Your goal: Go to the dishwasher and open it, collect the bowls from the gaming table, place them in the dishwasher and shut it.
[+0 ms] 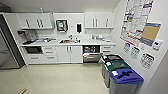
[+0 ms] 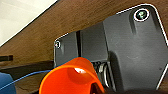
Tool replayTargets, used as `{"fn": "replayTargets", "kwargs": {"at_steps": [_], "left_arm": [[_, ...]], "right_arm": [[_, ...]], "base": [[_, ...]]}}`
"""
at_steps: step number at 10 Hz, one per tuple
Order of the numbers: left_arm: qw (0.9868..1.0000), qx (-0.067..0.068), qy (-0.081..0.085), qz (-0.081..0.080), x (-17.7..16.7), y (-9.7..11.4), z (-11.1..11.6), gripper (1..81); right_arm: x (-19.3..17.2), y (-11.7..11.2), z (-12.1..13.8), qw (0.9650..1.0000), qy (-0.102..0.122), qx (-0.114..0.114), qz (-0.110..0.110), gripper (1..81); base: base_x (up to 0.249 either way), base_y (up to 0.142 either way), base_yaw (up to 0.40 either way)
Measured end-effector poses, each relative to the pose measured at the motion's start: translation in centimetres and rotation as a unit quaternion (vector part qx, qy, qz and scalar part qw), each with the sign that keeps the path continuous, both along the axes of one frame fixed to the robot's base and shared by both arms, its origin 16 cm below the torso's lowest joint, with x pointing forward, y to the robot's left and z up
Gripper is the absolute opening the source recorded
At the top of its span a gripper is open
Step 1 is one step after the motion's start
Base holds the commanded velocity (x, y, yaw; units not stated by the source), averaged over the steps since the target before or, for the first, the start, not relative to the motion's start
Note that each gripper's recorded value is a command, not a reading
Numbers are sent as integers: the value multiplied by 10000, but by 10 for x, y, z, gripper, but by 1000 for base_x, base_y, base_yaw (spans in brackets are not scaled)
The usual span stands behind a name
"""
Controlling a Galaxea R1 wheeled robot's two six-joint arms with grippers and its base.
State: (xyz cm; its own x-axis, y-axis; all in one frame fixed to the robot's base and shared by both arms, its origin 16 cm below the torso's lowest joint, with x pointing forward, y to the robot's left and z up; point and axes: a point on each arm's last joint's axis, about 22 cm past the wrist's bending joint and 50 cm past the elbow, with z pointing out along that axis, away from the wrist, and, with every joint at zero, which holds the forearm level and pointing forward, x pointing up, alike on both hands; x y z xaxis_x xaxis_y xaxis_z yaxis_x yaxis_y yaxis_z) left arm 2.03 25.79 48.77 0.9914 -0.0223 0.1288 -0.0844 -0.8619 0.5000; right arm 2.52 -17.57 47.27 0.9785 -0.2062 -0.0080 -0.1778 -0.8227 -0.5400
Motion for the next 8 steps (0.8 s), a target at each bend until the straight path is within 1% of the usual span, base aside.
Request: {"fn": "replayTargets", "kwargs": {"at_steps": [8], "left_arm": [[10000,27,-16,1,2,4,0,10]], "right_arm": [[5,1,0,10000,-29,5,1,10]], "base": [[157,0,0]]}}
